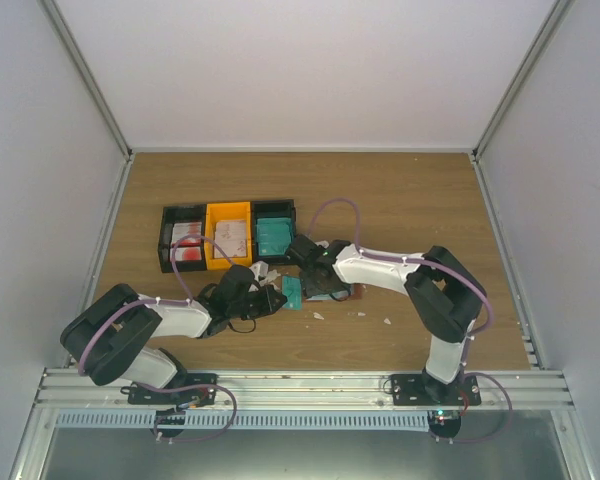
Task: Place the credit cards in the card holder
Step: Turn over the card slot in the card holder.
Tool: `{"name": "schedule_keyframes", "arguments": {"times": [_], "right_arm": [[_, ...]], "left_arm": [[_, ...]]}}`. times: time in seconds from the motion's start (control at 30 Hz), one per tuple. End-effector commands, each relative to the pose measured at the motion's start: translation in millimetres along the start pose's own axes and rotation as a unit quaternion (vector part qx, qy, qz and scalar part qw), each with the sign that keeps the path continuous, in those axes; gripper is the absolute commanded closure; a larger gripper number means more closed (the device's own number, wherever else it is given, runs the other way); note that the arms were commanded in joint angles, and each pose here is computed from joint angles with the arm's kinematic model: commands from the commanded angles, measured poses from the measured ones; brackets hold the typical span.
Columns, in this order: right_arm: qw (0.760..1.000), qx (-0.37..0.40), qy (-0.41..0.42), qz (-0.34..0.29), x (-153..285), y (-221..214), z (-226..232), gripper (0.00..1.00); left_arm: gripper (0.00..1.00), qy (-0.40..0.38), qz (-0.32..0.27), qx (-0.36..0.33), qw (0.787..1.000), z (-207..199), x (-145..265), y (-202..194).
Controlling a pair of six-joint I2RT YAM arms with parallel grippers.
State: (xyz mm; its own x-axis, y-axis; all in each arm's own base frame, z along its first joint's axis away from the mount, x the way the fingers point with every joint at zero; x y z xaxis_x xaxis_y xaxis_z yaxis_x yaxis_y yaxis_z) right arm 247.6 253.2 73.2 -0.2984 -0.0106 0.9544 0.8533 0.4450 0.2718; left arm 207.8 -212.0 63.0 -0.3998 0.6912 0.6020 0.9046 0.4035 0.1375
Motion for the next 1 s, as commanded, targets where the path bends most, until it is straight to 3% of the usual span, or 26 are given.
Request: {"name": "schedule_keyframes", "arguments": {"times": [0.0,0.6,0.97], "right_arm": [[0.996,-0.001,-0.088,0.029,-5.2,-9.2,-11.1,0.28],[0.975,-0.004,-0.214,0.054,7.9,-17.2,-23.3,0.35],[0.979,0.034,-0.191,0.060,-5.2,-19.1,-10.3,0.24]], "left_arm": [[1.00,0.022,-0.014,-0.005,1.000,8.0,1.8,3.6],[1.00,0.024,-0.015,-0.004,1.000,8.9,1.6,3.7],[1.00,0.024,-0.015,-0.003,1.000,8.6,1.5,3.8]]}}
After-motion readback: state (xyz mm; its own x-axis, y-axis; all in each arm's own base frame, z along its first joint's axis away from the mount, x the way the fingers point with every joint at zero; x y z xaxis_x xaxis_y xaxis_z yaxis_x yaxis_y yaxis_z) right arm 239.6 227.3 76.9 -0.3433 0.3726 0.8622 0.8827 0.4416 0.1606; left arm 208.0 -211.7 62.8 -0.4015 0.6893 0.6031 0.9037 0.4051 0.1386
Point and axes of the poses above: each gripper's point midway between its finger pads, its own x axis back along the fingers, its own z axis along the line the jaws close on, y = z × x, the point moved 5 cm from there along x, back along the fingers, and after that the axes turned 14 degrees about x, right-handed, at the moved point
